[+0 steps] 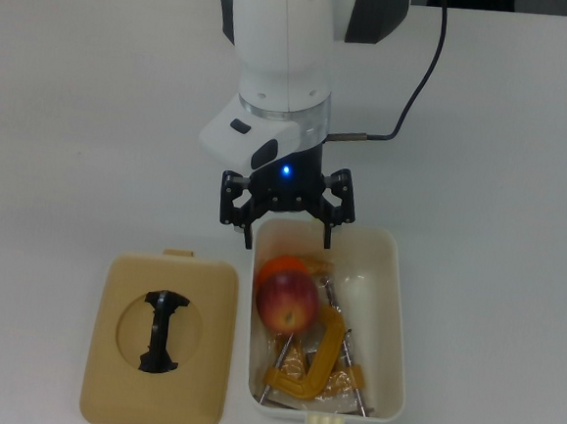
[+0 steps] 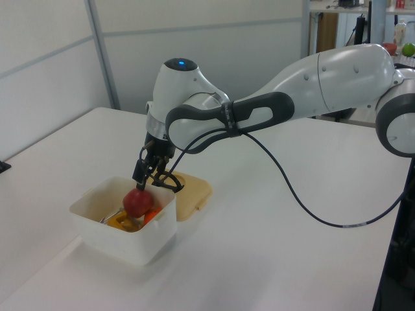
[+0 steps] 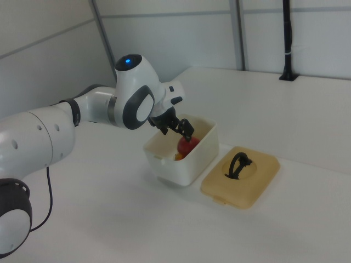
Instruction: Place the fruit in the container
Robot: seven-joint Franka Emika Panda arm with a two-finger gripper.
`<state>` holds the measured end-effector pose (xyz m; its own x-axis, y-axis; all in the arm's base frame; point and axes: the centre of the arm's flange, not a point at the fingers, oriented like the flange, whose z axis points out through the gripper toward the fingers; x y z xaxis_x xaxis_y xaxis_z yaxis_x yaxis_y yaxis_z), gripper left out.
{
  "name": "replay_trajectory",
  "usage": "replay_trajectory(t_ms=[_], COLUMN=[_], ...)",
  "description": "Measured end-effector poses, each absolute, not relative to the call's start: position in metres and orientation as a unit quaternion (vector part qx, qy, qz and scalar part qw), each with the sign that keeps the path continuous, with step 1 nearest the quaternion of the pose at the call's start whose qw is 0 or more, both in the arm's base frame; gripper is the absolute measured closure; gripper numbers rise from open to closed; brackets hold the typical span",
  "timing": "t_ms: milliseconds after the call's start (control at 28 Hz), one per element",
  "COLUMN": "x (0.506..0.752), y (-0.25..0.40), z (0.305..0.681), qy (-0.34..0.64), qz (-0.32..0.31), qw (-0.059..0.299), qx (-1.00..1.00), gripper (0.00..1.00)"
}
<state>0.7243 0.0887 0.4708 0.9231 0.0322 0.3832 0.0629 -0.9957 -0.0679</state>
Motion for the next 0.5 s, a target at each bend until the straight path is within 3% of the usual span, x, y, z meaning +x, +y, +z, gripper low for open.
replay_trajectory(t_ms=[286,500], x=[0.702,0.670], y=[0.080,0.049], z=[0.496,0.517], qy=[-0.021,-0.037], qz=[-0.134,-0.044], qw=[0.024,0.000], qx=[-0.990,-0.998], gripper=[0.00,0.00])
